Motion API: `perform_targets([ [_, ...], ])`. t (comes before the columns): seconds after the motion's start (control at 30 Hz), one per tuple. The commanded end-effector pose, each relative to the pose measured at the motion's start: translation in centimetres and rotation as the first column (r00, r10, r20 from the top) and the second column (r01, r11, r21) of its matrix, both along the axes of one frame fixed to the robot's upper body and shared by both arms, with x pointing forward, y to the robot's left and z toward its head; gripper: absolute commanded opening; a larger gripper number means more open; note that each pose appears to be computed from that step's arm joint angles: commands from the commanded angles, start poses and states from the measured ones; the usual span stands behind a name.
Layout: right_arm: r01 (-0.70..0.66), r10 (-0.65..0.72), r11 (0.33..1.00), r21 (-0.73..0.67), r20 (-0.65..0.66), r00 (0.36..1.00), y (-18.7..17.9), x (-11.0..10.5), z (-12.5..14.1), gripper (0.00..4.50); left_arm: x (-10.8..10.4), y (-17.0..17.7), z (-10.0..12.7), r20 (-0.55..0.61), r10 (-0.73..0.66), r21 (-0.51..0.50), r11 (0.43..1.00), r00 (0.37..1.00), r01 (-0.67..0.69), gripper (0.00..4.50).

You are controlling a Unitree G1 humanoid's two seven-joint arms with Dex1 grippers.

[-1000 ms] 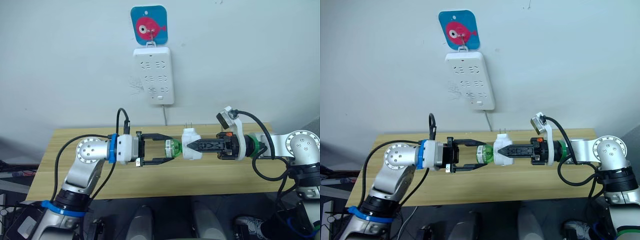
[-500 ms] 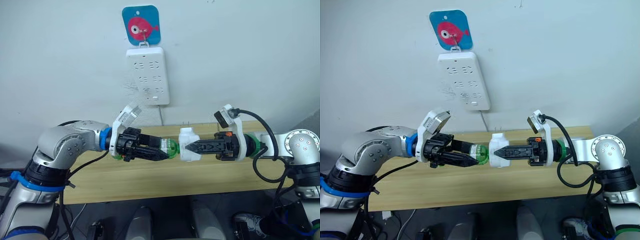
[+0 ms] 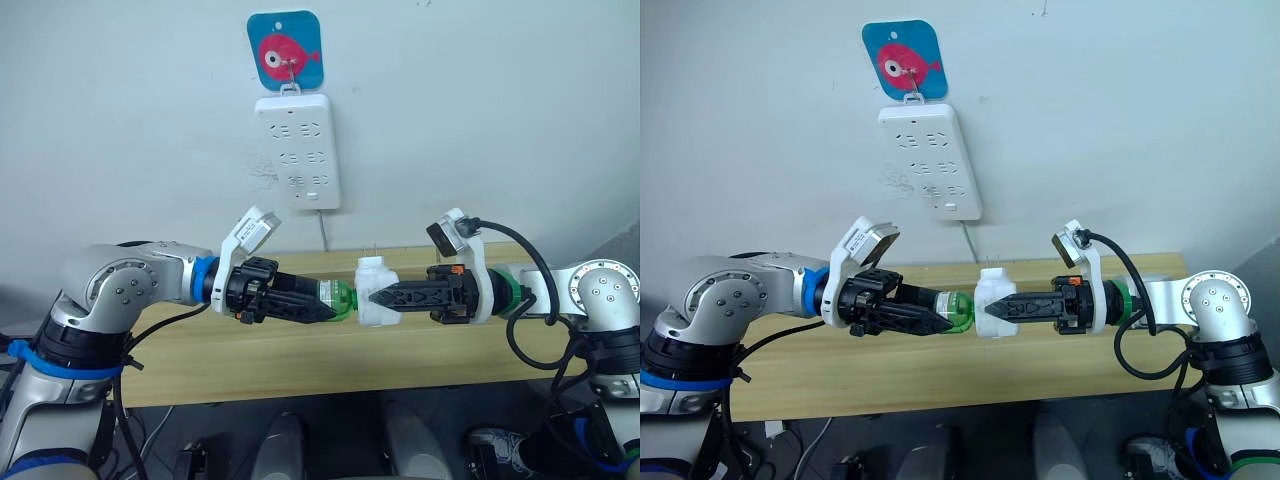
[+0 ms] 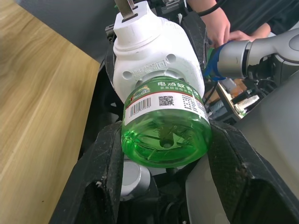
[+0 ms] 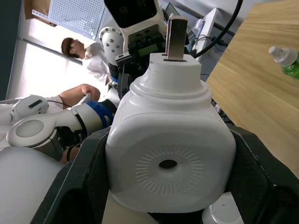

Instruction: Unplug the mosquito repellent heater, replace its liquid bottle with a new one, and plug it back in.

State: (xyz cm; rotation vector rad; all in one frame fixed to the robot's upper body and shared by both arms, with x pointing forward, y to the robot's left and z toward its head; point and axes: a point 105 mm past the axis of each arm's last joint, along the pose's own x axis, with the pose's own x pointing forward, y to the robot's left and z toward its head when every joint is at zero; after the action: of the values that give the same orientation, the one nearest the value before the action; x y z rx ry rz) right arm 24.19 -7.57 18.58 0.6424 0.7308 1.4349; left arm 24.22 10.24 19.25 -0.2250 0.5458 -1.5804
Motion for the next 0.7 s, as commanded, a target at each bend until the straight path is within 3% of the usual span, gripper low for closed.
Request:
perform_targets([
  [0.03,0.060,-0.060,0.998,-0.030,-0.003,0.998,-1.3,0.7,-0.3,2.99,1.7,1.4,0.6,0.137,0.138,-0.002,0.990,0.981,-0.139,2.23],
  [0.07,0.061,-0.061,0.998,-0.028,-0.004,0.998,-1.3,0.7,-0.2,2.99,1.7,1.5,0.1,0.161,0.136,0.016,0.990,0.978,-0.141,2.23],
  [0.3,0.064,-0.064,0.998,-0.028,-0.008,0.998,-1.4,0.7,-0.3,2.99,1.5,1.6,-1.4,0.267,0.120,0.047,0.989,0.956,-0.137,4.50],
  [0.4,0.064,-0.065,0.998,-0.029,-0.008,0.998,-1.4,0.7,-0.3,2.99,0.7,2.4,-2.4,0.291,0.063,0.093,0.991,0.955,-0.094,4.50],
  [0.47,0.064,-0.065,0.998,-0.028,-0.007,0.998,-1.4,0.7,-0.3,2.99,0.5,2.8,-3.2,0.367,0.041,0.115,0.989,0.929,-0.089,4.50],
  [0.6,0.064,-0.064,0.998,-0.027,-0.007,0.998,-1.4,0.7,-0.3,2.99,1.8,2.2,-3.7,0.663,0.060,0.075,0.986,0.747,-0.146,4.50],
  [0.7,0.062,-0.062,0.998,-0.024,-0.008,0.998,-1.3,0.6,-0.3,2.99,1.6,0.8,-2.8,0.834,0.086,-0.039,0.994,0.546,-0.097,4.50],
])
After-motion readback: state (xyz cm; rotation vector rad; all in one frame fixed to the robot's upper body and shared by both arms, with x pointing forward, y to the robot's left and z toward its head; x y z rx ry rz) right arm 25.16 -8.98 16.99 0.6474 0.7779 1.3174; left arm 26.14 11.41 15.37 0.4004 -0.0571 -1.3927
